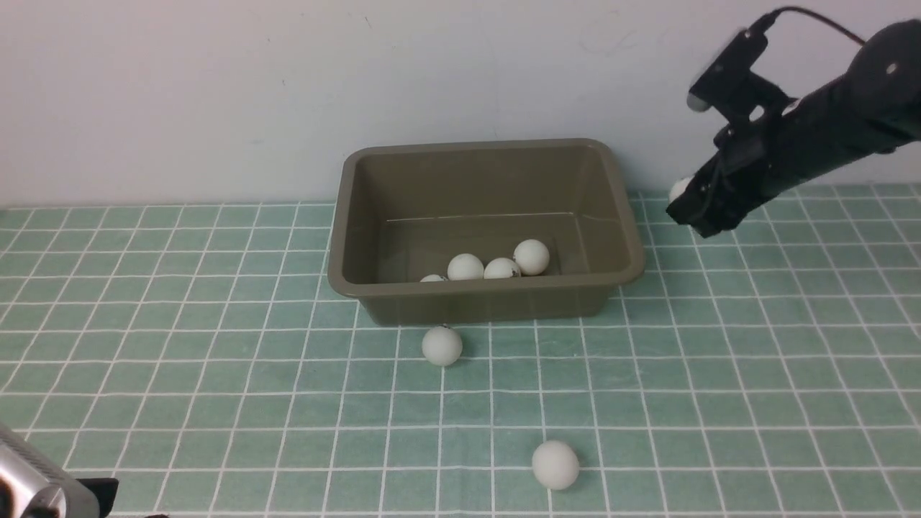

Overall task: Put the table tennis balls in the box on the green coffee tablecloth.
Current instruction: 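Release the ping pong ball into the bin and lift the gripper away, then reach for and grasp a ping pong ball on the table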

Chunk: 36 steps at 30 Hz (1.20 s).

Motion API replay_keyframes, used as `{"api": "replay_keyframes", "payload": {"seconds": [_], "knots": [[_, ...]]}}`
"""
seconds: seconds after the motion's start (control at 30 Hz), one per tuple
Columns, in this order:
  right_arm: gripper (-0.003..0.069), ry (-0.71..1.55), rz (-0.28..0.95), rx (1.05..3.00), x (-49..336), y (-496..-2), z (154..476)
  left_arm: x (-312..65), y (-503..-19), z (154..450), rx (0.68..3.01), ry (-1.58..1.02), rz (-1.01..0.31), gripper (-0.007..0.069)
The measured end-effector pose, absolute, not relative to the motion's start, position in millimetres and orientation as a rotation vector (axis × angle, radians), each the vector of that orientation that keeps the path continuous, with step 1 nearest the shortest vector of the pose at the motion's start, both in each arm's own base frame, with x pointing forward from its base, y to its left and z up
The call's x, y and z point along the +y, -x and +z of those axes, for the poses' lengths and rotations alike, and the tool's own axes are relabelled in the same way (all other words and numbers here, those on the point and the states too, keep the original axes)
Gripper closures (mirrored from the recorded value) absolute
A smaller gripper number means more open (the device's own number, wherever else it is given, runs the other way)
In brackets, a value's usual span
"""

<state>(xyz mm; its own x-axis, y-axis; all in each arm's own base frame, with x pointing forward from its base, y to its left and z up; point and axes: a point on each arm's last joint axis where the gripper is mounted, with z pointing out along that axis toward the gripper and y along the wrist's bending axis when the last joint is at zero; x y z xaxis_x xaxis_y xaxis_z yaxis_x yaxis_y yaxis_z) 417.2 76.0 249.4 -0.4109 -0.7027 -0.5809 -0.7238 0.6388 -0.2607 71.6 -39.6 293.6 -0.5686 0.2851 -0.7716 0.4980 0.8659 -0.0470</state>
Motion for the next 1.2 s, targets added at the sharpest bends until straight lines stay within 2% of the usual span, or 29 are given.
{"api": "replay_keyframes", "payload": {"seconds": [0.13,0.37,0.5,0.7,0.77,0.83,0.93,1.03,1.07,1.2], "knots": [[0.0295,1.102,0.114,2.124,107,-415,252,-40,-72,294,2.208,-0.564,-0.33,0.0305],[0.0295,1.099,0.167,2.049,168,-413,232,-40,-72,294,2.208,-0.564,-0.33,0.0305],[0.0295,1.027,0.193,2.064,183,-415,221,-40,-72,294,2.209,-0.562,-0.335,0.0305],[0.0278,0.946,0.232,2.131,184,-419,206,-41,-70,293,2.223,-0.565,-0.363,0.0305],[0.0217,0.903,0.254,2.159,184,-419,203,-42,-69,293,2.227,-0.566,-0.37,0.0305],[0.0193,0.899,0.266,2.166,184,-418,205,-42,-69,293,2.229,-0.566,-0.373,0.0305],[0.0185,0.925,0.296,2.166,185,-412,218,-42,-68,292,2.243,-0.574,-0.378,0.0305],[0.0189,0.968,0.36,2.158,186,-401,253,-42,-68,291,2.245,-0.575,-0.378,0.0305],[0.0189,0.968,0.361,2.156,186,-401,253,-42,-68,291,2.245,-0.575,-0.378,0.0305],[0.0235,1.001,0.421,2.149,178,-369,327,-42,-68,291,2.245,-0.576,-0.378,0.0305]]}}
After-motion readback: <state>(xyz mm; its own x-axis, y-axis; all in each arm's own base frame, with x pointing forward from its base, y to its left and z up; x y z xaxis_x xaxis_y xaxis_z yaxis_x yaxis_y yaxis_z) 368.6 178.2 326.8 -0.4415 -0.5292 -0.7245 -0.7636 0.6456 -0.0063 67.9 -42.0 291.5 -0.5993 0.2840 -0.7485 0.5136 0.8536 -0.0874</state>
